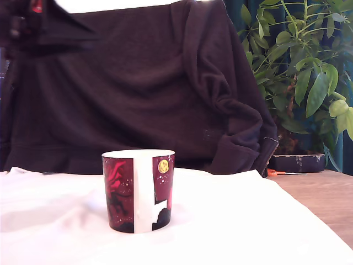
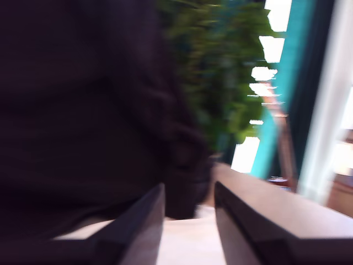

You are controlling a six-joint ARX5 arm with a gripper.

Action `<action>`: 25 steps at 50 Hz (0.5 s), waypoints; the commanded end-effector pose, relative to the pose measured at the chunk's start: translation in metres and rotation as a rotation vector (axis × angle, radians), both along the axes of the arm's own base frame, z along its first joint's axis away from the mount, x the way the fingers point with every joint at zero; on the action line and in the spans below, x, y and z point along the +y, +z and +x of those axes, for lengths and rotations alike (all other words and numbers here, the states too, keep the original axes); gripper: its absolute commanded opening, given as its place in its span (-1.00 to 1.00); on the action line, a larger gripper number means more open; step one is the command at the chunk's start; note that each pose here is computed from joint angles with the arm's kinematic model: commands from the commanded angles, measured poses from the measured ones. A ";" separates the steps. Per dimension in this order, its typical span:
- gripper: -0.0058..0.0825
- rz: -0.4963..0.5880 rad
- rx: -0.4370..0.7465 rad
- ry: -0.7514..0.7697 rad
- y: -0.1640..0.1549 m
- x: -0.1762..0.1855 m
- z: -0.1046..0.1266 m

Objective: Pick the blue coffee capsule and place it inside the red coffee cup

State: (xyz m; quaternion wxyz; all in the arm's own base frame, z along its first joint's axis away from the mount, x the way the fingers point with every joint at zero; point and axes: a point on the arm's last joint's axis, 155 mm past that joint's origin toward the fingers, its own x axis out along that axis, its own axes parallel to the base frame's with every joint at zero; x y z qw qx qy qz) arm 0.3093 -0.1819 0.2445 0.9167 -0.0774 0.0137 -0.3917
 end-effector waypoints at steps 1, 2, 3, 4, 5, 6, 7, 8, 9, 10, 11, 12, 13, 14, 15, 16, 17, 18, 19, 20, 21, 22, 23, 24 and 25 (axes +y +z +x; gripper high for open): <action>-0.92 0.020 -0.002 0.078 0.002 0.019 0.004; -0.92 0.027 0.002 0.103 0.002 0.025 0.005; -0.92 0.039 0.003 0.127 0.002 0.031 0.005; -0.92 0.050 0.006 0.157 0.001 0.037 0.006; -0.92 0.061 0.010 0.183 0.000 0.044 0.007; -0.92 0.069 0.009 0.207 0.001 0.049 0.007; -0.92 0.076 0.018 0.233 -0.001 0.056 0.007; -0.92 0.088 0.025 0.258 -0.002 0.062 0.007; -0.92 0.095 0.030 0.279 -0.003 0.067 0.007; -0.92 0.101 0.039 0.303 -0.004 0.073 0.006; -0.92 0.104 0.046 0.326 -0.005 0.078 0.006; -0.92 0.107 0.053 0.348 -0.006 0.084 0.005; -0.92 0.111 0.059 0.370 -0.007 0.089 0.005; -0.92 0.115 0.066 0.394 -0.007 0.095 0.004; -0.92 0.117 0.072 0.415 -0.008 0.100 0.004; -0.92 0.119 0.078 0.442 -0.008 0.106 0.003; -0.92 0.121 0.082 0.466 -0.008 0.111 0.003; -0.92 0.123 0.089 0.489 -0.009 0.116 0.002; -0.92 0.124 0.090 0.514 -0.009 0.122 0.001; -0.92 0.126 0.097 0.534 -0.010 0.127 0.000; -0.92 0.128 0.100 0.561 -0.010 0.132 0.000; -0.92 0.129 0.102 0.581 -0.010 0.137 -0.002; -0.92 0.130 0.103 0.597 -0.009 0.140 -0.003; -0.92 0.132 0.106 0.625 -0.010 0.146 -0.004; -0.92 0.131 0.105 0.639 -0.009 0.150 -0.004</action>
